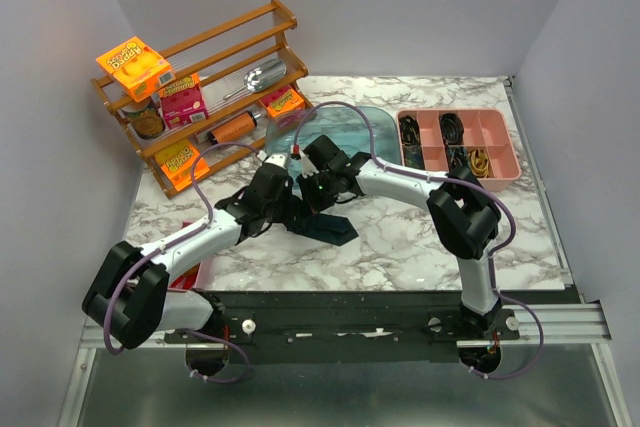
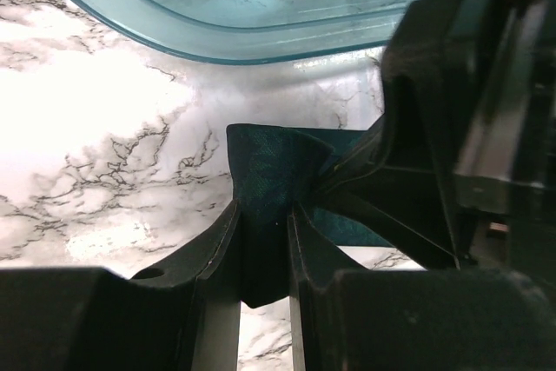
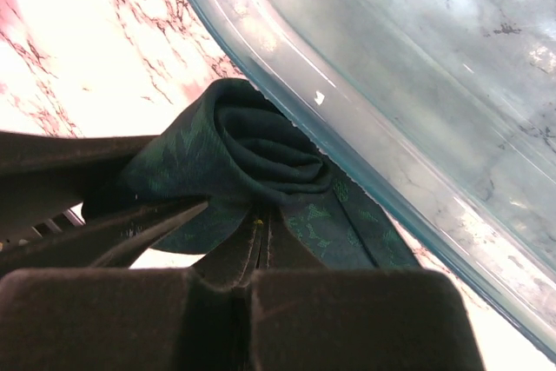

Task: Roll the ties
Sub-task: Roll the tie at the center of the board, then pick up the tie at the center of the board.

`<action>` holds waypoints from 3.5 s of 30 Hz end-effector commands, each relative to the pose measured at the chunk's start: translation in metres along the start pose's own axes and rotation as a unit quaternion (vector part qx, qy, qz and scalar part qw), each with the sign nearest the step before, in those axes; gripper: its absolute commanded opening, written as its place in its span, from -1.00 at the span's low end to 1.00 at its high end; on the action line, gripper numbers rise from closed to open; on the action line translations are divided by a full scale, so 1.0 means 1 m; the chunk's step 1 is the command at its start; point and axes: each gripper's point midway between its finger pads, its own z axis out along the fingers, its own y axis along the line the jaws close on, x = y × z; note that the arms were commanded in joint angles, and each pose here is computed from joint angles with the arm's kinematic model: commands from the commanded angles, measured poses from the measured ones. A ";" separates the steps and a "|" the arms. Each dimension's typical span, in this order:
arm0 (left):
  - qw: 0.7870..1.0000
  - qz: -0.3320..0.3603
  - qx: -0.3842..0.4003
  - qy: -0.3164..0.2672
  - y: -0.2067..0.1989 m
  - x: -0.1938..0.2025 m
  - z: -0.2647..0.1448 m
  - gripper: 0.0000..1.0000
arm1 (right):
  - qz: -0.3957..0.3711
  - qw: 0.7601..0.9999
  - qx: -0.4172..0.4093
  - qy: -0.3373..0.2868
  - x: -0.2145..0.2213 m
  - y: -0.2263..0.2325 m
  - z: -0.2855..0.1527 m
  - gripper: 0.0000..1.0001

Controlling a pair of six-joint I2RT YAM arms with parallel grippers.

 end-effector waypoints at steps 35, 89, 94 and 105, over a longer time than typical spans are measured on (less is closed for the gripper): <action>0.960 0.112 -0.258 0.004 0.054 -0.005 -0.028 -0.76 | 0.011 0.999 0.042 -0.032 -0.004 -0.022 -0.026 -0.99; 0.990 0.099 -0.101 -0.017 -0.052 -0.011 -0.014 0.42 | 0.042 0.998 0.011 -0.053 0.003 -0.058 -0.053 -0.99; 0.997 0.035 -0.064 -0.038 -0.034 -0.027 -0.028 0.58 | 0.015 0.998 -0.022 -0.063 -0.013 -0.025 -0.051 -0.99; 0.988 -0.136 0.045 -0.054 0.025 -0.029 -0.044 0.86 | -0.018 0.996 -0.066 -0.053 -0.031 0.026 -0.022 -0.99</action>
